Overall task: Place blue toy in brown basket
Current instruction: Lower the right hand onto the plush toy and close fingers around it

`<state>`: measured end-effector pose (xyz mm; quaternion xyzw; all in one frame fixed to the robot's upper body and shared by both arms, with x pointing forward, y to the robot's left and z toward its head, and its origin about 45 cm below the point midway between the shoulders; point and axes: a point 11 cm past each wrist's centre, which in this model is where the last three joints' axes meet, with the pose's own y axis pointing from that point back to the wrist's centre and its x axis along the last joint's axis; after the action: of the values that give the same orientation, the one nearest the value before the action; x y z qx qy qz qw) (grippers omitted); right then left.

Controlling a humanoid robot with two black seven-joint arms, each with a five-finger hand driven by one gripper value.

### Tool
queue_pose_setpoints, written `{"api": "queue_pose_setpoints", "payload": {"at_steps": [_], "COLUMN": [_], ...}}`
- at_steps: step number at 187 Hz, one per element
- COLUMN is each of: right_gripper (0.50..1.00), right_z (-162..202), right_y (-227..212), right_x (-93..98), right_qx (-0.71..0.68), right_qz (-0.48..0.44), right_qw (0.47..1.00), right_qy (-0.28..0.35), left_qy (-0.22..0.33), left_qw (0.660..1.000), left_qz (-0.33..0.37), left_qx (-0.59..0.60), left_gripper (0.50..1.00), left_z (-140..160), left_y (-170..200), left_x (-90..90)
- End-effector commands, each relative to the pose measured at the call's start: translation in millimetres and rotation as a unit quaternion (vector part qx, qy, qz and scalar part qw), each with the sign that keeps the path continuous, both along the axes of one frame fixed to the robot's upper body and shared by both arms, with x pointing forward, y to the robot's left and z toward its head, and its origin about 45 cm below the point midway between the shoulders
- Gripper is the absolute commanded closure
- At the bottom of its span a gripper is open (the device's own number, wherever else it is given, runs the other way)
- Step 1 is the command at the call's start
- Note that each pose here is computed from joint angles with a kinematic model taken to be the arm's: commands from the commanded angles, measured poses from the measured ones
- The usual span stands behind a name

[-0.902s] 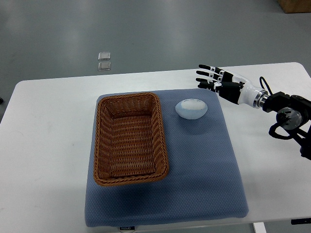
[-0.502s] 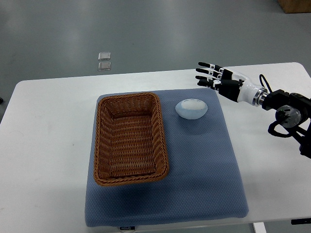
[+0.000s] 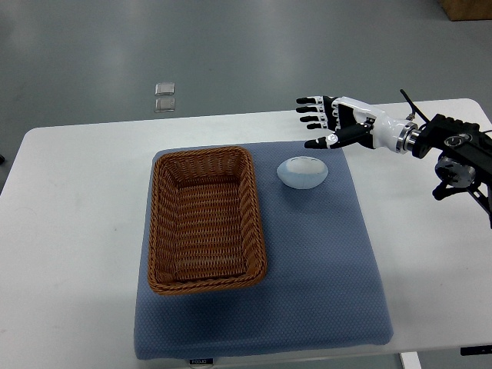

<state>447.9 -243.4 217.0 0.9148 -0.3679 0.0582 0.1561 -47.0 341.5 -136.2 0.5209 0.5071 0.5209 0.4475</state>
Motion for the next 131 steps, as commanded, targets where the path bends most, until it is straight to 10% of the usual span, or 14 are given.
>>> {"api": "queue_pose_setpoints", "payload": {"at_steps": [1, 131], "right_gripper": [0.601, 0.634], "right_z": [1, -31], "right_y": [8, 30], "right_x": [-2.6, -3.5], "right_qx": [-0.073, -0.262], "right_qz": [0.050, 0.099], "right_qw": [0.995, 0.952], "right_qy": [-0.041, -0.123], "left_qy": [0.000, 0.000], "left_qw": [1.000, 1.000], "left_qz": [0.000, 0.000], "left_qx": [0.001, 0.001], "left_gripper": [0.500, 0.500], "left_z": [0, 0], "left_y": [1, 1], "left_x": [-0.2, -0.2]}}
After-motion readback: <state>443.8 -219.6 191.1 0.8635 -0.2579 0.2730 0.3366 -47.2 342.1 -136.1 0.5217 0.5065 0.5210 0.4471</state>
